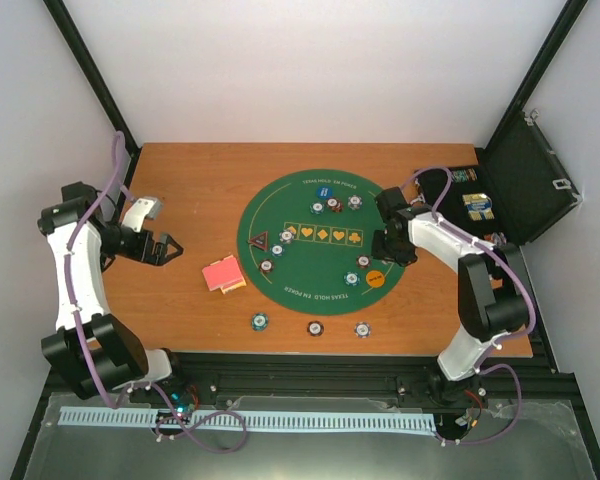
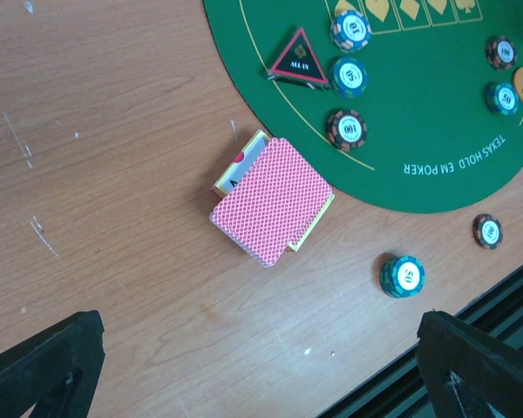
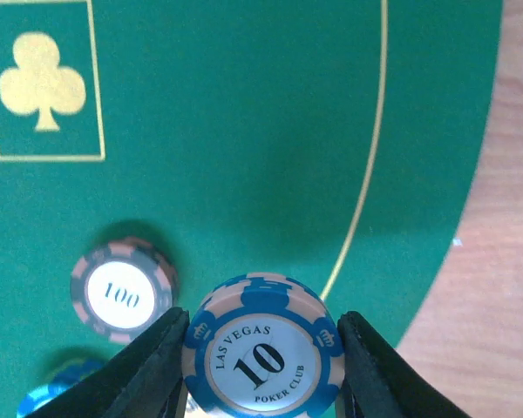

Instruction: Distribute texas hold em gaming equipment

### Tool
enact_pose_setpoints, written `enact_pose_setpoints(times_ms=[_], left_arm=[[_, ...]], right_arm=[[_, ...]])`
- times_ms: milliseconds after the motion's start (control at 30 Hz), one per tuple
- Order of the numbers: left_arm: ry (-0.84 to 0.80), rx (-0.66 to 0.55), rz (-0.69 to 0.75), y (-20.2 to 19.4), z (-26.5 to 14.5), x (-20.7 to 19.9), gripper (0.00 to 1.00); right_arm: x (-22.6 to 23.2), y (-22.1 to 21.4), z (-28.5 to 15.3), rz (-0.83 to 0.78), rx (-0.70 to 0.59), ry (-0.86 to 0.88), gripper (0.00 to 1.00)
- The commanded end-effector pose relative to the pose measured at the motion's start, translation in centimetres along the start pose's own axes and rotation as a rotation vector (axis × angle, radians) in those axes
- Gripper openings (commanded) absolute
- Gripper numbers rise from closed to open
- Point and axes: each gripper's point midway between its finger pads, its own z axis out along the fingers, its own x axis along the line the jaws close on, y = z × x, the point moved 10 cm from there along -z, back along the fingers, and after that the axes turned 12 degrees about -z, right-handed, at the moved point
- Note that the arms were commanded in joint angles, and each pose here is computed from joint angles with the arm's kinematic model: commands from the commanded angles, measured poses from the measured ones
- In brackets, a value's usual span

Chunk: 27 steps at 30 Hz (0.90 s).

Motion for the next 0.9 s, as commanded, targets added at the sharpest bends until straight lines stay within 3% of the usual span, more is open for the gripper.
enact_pose_setpoints(times_ms=[0, 367, 600, 867], left_arm=[[-0.018, 0.051, 0.036, -0.7, 0.7, 0.3, 1.0], [-0.043, 0.093, 0.091, -2.5, 2.6, 0.8, 1.0], [-0.035, 0.114, 0.192, -2.5, 3.7, 1.0, 1.0], [-0.016, 0.178, 0.421, -2.3, 7.2, -0.7, 1.0]], right_arm=[[-0.1, 2.4, 0.7, -0.018, -0.041, 0.032, 0.25], [-0.1, 3.5, 4.2, -0.02, 0.023, 0.037, 0.3], [-0.4, 3.9, 2.3, -0.014, -0.032, 0.017, 0.69], [-0.5, 3.6, -4.2, 0.031, -0.193, 0.046, 0.78]])
